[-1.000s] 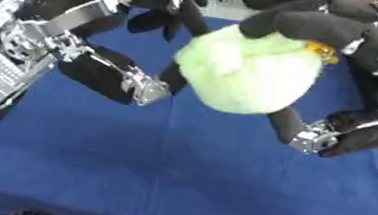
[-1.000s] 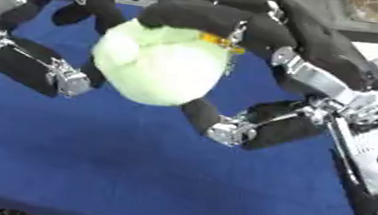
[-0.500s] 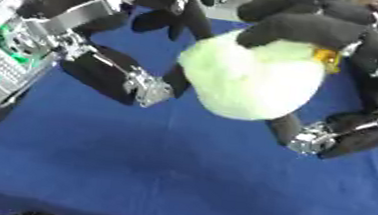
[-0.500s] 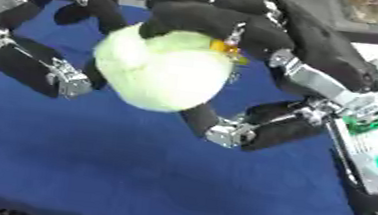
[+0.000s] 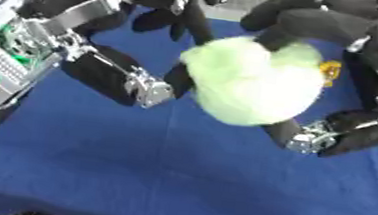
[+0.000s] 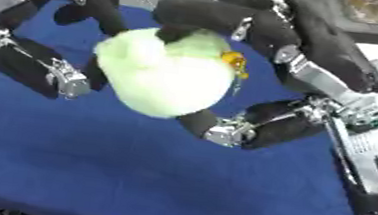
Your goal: Pick up the objects with one hand, pass them to the other hand, and then place them into the box on the other side of the table.
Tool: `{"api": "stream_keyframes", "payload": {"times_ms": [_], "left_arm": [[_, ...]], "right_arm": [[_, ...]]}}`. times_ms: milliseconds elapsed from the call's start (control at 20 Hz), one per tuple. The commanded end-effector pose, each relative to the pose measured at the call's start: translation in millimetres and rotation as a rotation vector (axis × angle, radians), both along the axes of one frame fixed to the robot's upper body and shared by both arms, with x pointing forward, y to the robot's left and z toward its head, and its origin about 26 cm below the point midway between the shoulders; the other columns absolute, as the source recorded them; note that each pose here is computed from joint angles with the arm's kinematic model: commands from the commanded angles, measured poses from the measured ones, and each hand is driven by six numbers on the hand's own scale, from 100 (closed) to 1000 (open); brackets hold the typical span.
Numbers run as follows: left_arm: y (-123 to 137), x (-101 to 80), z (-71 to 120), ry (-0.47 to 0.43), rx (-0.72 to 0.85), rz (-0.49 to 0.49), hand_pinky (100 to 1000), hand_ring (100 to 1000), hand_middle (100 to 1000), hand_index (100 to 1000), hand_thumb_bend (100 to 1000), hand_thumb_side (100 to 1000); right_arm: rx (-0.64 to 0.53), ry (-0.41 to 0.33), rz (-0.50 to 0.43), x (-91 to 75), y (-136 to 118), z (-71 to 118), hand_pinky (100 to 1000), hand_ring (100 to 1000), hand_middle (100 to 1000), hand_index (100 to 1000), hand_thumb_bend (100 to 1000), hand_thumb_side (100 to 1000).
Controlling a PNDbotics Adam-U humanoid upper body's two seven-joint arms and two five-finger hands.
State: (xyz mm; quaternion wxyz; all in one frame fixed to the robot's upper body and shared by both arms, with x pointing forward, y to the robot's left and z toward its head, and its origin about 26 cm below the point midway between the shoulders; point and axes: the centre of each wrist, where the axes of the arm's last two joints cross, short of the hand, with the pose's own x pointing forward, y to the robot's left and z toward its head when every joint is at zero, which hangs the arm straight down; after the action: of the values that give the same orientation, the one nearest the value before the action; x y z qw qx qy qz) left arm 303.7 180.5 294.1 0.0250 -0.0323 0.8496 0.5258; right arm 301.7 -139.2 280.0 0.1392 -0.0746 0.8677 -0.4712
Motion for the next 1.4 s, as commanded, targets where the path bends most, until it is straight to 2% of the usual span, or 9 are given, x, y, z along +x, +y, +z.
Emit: {"api": "stream_keyframes", "payload": {"times_ms": [50, 550, 850, 950, 1000, 1050, 1100, 1200, 1400], "left_arm": [[-1, -4.0, 9.1, -0.026, -0.015, -0.015, 665, 335, 100, 386, 100, 239], [0, -3.6, 7.2, 0.046, -0.03, -0.018, 675, 393, 200, 495, 100, 334], [3, -3.0, 7.1, 0.133, -0.053, 0.0, 714, 505, 350, 629, 100, 235], [5, -2.6, 6.9, 0.182, -0.066, 0.007, 731, 538, 395, 660, 100, 304], [6, -2.4, 7.3, 0.204, -0.071, 0.008, 757, 580, 454, 701, 100, 491], [8, -2.1, 7.8, 0.231, -0.08, 0.01, 762, 588, 463, 711, 100, 546], [10, -1.7, 8.8, 0.26, -0.096, 0.01, 776, 606, 485, 728, 100, 681], [18, -0.6, 13.1, 0.318, -0.161, 0.013, 790, 625, 509, 748, 116, 781], [44, 1.5, 25.2, 0.374, -0.344, 0.046, 795, 634, 524, 752, 151, 771]], "right_arm": [[0.019, -0.022, -0.014, -3.9, -3, 6.6, 774, 770, 572, 916, 192, 100], [0.131, 0.037, -0.053, -1.9, 0, 3.2, 530, 551, 286, 639, 100, 100], [0.172, 0.079, -0.076, 2.5, 2, -2.6, 454, 476, 186, 522, 100, 100], [0.188, 0.088, -0.081, 3.5, 2, -3.3, 444, 466, 172, 505, 100, 100], [0.195, 0.091, -0.084, 3.9, 2, -3.5, 440, 461, 165, 496, 100, 100], [0.202, 0.096, -0.087, 4.5, 1, -3.9, 439, 460, 160, 490, 100, 100], [0.209, 0.101, -0.091, 5.2, 0, -4.2, 439, 460, 155, 484, 100, 100], [0.223, 0.111, -0.102, 7.0, -3, -4.5, 440, 460, 146, 472, 100, 100], [0.237, 0.139, -0.146, 13.3, -13, -4.6, 460, 463, 137, 469, 100, 100]]}}
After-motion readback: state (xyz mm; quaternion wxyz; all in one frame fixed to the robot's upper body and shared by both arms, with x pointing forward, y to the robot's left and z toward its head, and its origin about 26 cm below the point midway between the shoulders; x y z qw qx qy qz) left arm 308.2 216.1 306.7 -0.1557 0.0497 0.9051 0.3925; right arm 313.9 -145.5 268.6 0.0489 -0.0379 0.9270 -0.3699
